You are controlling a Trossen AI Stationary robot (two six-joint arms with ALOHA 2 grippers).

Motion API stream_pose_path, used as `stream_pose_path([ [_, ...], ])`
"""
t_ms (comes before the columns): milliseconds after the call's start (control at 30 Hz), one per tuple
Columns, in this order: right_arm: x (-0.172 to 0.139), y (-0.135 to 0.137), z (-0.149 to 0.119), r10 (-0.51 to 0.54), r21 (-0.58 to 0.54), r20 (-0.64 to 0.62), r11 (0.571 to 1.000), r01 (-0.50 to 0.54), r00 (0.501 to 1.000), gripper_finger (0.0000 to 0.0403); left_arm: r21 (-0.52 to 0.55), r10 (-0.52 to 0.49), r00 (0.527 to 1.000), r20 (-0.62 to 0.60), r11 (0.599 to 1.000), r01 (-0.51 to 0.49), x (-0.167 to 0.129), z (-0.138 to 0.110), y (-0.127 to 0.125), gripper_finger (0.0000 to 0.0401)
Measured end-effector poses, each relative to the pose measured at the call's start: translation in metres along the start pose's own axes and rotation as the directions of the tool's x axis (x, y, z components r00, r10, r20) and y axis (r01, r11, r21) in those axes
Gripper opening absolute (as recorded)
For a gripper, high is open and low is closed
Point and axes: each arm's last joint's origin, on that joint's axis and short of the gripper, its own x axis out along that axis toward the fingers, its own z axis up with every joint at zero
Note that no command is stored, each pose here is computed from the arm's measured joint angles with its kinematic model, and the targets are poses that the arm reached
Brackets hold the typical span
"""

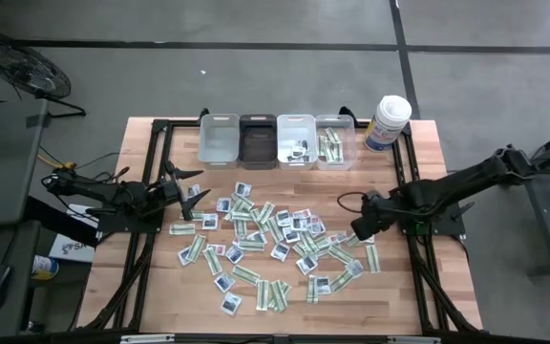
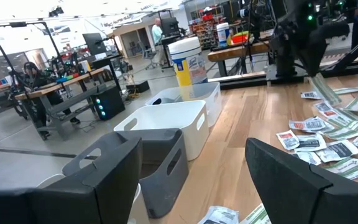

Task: Pick & Place First Aid Supplies
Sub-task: Put the green bandage into the transparent bin

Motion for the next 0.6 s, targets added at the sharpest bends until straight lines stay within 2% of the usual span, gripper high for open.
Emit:
stream_pose_path([
  [167,-0.0102,0.0009,0.002,0.042,0.003,0.058,0.999,-0.042,0.997,0.0,0.0,0.0,1.0,0.0,1.0,0.0,0.0,0.0,0.0,0.028],
  [467,-0.0124,0.001,0.003,0.038,-0.001,0.078,0.999,-0.038,0.996,0.0,0.0,0.0,1.0,0.0,1.0,0.0,0.0,0.0,0.0,0.028],
  [600,-0.0048,0.0007,0.0022,0.013,-0.081,0.041,0.997,-0.009,0.999,0.0,0.0,0.0,1.0,0.0,1.0,0.0,0.0,0.0,0.0,0.028],
])
